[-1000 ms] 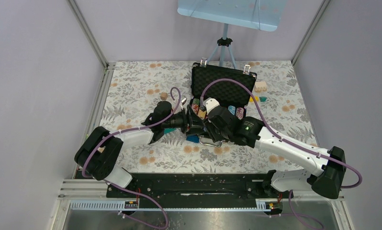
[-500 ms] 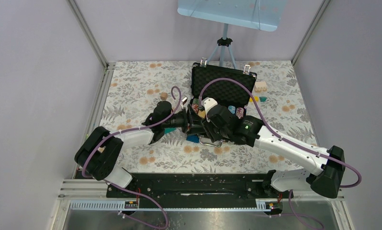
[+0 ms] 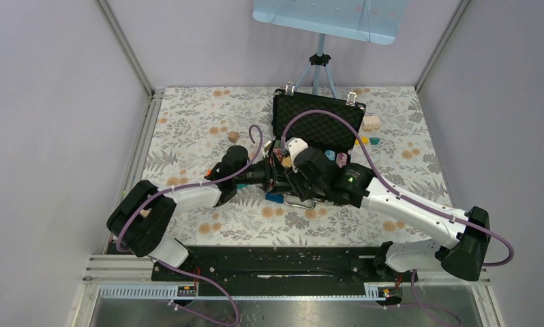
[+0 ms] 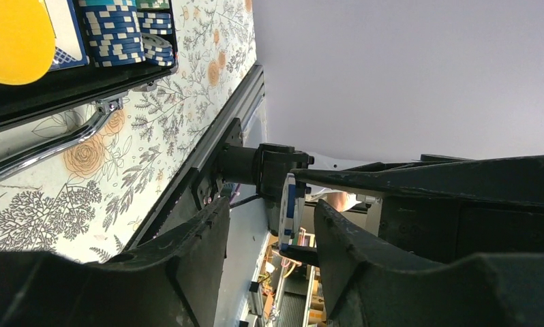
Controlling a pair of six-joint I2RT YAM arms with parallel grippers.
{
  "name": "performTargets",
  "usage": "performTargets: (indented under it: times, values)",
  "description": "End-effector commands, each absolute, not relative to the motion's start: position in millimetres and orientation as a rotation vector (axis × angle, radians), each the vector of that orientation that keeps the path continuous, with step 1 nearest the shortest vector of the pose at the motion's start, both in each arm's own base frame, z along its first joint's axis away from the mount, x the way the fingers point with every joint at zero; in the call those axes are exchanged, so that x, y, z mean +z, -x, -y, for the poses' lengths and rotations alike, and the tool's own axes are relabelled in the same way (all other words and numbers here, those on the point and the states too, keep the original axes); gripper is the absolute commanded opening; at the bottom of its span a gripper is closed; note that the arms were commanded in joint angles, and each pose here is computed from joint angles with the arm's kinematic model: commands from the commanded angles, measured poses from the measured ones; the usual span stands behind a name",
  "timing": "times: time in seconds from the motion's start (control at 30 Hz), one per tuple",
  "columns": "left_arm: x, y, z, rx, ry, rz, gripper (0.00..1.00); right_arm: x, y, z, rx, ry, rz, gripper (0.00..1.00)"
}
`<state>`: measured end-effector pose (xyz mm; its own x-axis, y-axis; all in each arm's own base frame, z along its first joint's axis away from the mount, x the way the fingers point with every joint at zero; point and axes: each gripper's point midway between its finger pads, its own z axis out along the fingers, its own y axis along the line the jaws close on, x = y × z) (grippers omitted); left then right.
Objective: Pack up texas hold em set
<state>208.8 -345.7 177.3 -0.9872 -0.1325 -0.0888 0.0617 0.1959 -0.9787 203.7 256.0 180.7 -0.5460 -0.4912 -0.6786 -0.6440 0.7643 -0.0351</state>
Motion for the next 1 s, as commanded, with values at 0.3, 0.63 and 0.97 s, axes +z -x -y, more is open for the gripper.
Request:
performTargets:
  times: [0.3,0.63,0.97]
  values:
    - [202,-204,354,-1.953,-0.062,-2.215,0.45,201,-214,-259,0.28,0.832,-2.206,0.39]
    - [201,-201,356,-1.949,-0.066,-2.223,0.42,198,-219,-256,0.236,0.815,-2.21,0.39]
    - [195,-220,342,-1.858,-0.011,-2.223,0.43,206,-237,-223,0.195,0.536,-2.203,0.47]
